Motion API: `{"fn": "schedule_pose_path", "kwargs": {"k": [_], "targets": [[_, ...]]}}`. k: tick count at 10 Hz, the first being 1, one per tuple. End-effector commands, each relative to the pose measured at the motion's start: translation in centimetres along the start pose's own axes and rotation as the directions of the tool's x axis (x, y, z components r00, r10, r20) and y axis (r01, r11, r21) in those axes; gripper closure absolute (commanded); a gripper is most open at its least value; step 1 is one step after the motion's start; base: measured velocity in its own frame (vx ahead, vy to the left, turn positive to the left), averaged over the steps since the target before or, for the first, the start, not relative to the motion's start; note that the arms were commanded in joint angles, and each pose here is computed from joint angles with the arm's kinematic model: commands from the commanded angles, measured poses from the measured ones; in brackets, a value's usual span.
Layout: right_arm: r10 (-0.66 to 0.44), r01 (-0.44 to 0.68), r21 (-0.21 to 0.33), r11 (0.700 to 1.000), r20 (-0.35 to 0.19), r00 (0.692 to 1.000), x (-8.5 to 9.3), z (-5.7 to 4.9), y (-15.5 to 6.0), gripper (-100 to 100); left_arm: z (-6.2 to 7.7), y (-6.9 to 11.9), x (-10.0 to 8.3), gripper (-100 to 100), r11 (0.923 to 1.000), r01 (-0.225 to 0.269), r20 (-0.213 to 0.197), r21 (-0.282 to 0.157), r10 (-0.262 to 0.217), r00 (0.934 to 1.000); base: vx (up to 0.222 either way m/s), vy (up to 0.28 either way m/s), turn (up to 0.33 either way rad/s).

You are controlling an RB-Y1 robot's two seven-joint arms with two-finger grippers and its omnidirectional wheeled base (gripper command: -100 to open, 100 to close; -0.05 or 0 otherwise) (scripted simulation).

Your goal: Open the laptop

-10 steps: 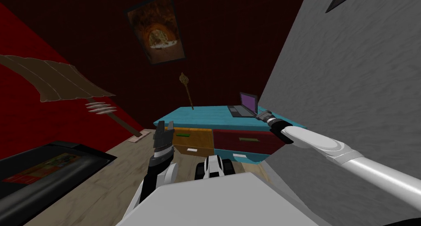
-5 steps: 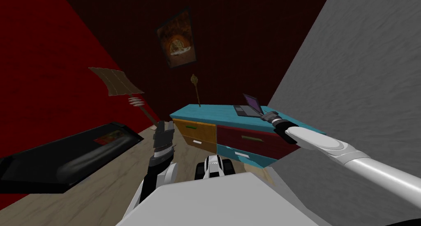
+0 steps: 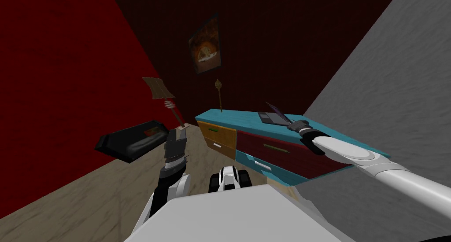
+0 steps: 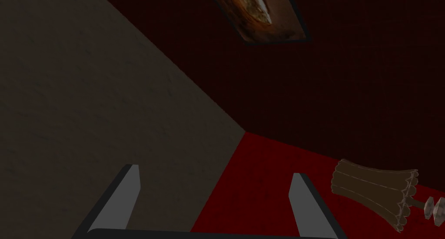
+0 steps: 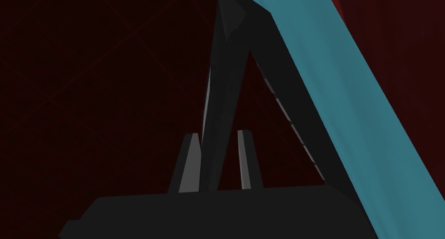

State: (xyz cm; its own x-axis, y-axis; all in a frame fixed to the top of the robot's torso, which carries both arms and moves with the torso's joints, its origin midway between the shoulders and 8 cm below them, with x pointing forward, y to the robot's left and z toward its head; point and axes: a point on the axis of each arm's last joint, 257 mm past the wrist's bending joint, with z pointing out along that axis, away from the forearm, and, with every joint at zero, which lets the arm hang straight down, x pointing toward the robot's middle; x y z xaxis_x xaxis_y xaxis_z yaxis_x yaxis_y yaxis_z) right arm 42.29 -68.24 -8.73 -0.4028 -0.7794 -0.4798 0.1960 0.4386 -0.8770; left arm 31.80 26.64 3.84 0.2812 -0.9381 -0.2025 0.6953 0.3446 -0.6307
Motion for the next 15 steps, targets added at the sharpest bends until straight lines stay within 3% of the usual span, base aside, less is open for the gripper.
{"fn": "schedule_pose_path", "kwargs": {"k": [1,4,5,9,11,12,15], "targets": [[-0.06,0.064,0.041,0.997,-0.091,0.994,4.3,0.0,-2.1,100,0.0,0.0,0.0,0,1.0,0.0,0.0,0.0,0.0,1.0,-0.16,0.027,0.399],[-0.102,0.114,0.066,0.991,-0.172,0.98,8.3,-0.4,-3.9,100,0.0,0.0,0.0,0,1.0,0.0,0.0,0.0,0.0,1.0,-0.129,0.032,0.293],[-0.096,0.105,0.056,0.993,-0.147,0.984,7.0,0.2,-5.0,-100,0.0,0.0,0.0,0,1.0,0.0,0.0,0.0,0.0,1.0,-0.025,0.033,-0.065],[-0.096,0.103,0.045,0.994,-0.123,0.988,5.6,1.2,-7.9,-100,0.0,0.0,0.0,0,1.0,-0.001,0.0,-0.001,0.001,1.0,0.043,0.045,-0.082],[-0.101,0.107,0.042,0.993,-0.124,0.987,5.8,1.3,-7.8,-100,0.0,0.0,0.0,0,1.0,0.0,0.0,-0.001,0.0,1.0,0.028,0.03,-0.03],[-0.1,0.106,0.04,0.994,-0.123,0.987,5.8,1.3,-7.9,0,0.0,0.0,0.0,0,1.0,0.0,0.0,0.0,0.0,1.0,0.006,0.005,0.007],[-0.1,0.105,0.033,0.994,-0.126,0.987,6.0,1.2,-7.5,0,0.0,0.0,0.0,0,1.0,0.0,0.0,0.0,0.0,1.0,0.0,0.0,0.0]]}}
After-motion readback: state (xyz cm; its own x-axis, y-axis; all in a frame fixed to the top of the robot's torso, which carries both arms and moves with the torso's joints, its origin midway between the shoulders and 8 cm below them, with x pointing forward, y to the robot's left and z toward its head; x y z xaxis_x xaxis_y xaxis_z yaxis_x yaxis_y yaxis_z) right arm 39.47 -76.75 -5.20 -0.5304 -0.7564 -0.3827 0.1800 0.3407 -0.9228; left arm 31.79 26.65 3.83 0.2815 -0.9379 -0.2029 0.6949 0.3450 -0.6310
